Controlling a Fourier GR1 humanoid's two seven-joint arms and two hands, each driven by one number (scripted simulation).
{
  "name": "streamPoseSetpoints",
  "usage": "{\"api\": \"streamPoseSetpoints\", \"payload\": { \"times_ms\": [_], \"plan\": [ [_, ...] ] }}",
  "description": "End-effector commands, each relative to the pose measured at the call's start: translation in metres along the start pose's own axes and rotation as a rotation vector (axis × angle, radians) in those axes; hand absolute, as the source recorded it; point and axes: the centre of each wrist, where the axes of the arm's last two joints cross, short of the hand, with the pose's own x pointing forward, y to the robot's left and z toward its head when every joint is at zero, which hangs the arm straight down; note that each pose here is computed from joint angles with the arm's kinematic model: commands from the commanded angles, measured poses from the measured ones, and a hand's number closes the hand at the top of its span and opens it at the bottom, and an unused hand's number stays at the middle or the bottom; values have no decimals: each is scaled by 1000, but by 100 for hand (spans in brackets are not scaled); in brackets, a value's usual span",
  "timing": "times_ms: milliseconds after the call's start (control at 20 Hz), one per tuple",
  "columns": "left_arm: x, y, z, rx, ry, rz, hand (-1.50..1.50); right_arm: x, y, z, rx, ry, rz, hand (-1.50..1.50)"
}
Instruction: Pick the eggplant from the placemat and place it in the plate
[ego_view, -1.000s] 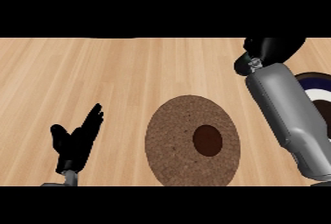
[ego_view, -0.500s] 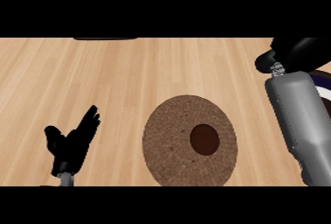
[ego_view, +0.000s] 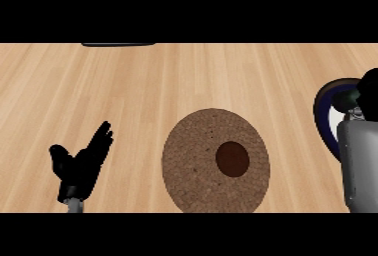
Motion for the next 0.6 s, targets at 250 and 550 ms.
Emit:
{"api": "streamPoseSetpoints", "payload": {
  "times_ms": [250,550],
  "plan": [
    [-14,-2,-2,-3,58,-9,0,-90,3,-31,-140,267,-63,150],
    [-10,-13,-9,5,58,1,0,-131,22,-34,-36,467,16,150]
  ]
}}
